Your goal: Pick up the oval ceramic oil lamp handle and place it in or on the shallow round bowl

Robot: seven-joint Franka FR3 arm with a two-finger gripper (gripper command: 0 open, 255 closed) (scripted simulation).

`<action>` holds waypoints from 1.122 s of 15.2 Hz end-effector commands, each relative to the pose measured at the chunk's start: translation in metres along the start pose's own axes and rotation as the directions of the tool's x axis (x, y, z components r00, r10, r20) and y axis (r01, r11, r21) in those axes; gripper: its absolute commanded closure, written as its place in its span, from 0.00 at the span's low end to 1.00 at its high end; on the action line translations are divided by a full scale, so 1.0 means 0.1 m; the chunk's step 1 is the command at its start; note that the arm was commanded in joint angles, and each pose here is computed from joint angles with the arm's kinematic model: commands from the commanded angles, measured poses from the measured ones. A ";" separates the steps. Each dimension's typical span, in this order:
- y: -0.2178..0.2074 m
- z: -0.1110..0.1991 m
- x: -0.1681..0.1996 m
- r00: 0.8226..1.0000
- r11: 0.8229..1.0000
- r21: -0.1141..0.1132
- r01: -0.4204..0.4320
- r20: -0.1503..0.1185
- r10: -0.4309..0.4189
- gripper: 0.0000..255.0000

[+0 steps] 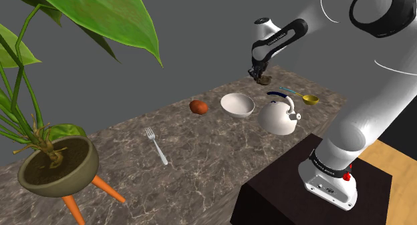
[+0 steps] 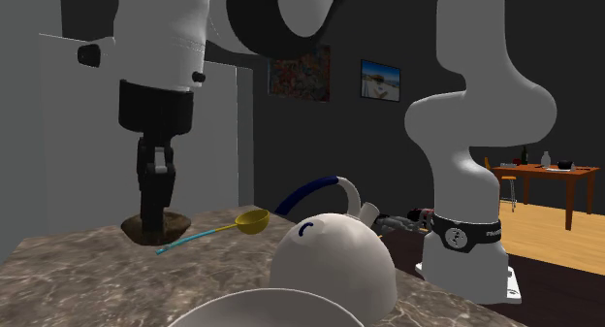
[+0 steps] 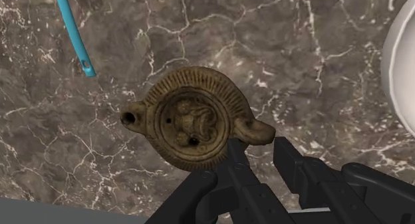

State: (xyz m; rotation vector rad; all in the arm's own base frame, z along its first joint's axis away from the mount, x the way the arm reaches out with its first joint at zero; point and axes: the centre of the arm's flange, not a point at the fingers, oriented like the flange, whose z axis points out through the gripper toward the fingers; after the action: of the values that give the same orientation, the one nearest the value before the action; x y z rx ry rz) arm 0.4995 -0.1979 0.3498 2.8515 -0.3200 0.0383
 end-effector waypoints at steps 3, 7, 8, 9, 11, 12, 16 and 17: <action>0.06 -0.20 0.00 1.000 1.000 0.000 0.000 0.000 0.000 1.00; -0.02 -0.40 -0.01 1.000 1.000 0.000 0.000 0.000 0.000 1.00; -0.14 -0.45 -0.03 1.000 1.000 0.000 0.000 0.000 0.000 1.00; -0.26 -0.50 -0.05 1.000 1.000 0.000 0.000 0.000 0.000 1.00; -0.50 -0.59 -0.09 1.000 1.000 0.000 0.000 0.000 0.000 1.00; -0.63 -0.64 -0.11 1.000 1.000 0.000 0.000 0.000 0.000 1.00; -1.11 -0.83 -0.18 1.000 1.000 0.000 0.000 0.000 0.000 1.00; -1.23 -0.88 -0.20 1.000 1.000 0.000 0.000 0.000 0.000 1.00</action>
State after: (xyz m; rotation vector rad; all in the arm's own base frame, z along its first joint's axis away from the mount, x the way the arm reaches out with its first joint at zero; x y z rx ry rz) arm 0.5059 -0.0708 0.4005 2.8524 -0.3185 0.0382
